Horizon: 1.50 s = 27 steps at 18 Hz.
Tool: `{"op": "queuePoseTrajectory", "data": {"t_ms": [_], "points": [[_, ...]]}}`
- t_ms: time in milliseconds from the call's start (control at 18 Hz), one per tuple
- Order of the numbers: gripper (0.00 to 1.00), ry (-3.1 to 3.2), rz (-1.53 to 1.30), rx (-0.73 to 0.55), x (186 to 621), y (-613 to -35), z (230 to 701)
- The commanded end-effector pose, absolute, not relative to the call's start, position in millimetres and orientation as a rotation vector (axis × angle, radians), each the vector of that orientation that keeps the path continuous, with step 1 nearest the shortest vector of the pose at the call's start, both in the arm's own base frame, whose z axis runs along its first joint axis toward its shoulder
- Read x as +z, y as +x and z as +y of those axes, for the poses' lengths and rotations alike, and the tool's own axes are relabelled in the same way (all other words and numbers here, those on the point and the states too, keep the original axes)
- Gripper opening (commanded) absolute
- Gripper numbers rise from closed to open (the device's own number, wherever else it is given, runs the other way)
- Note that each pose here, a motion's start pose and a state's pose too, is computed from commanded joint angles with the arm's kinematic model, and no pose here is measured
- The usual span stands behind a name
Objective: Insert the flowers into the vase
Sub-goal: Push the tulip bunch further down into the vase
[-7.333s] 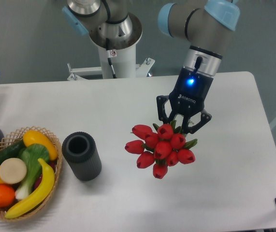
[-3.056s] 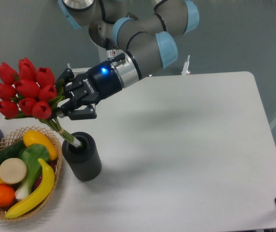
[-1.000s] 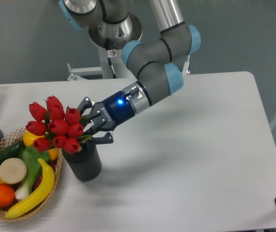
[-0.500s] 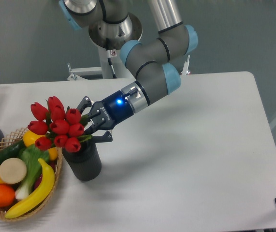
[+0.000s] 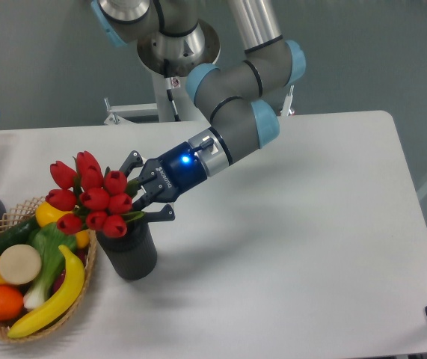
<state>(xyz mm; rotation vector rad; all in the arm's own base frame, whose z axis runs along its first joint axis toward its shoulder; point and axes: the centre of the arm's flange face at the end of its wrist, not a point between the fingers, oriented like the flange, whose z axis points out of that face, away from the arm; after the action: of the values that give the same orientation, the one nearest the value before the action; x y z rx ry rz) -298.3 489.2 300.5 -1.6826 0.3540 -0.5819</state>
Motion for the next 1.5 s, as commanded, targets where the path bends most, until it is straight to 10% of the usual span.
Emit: {"op": "queuePoseTrajectory", "data": {"t_ms": [1000,1500], "points": [[0.38,-1.684,0.346,-0.573,278.8,-305.0,484.0],[0.62,-1.684,0.34,-0.57,278.4,-307.0,481.6]]}}
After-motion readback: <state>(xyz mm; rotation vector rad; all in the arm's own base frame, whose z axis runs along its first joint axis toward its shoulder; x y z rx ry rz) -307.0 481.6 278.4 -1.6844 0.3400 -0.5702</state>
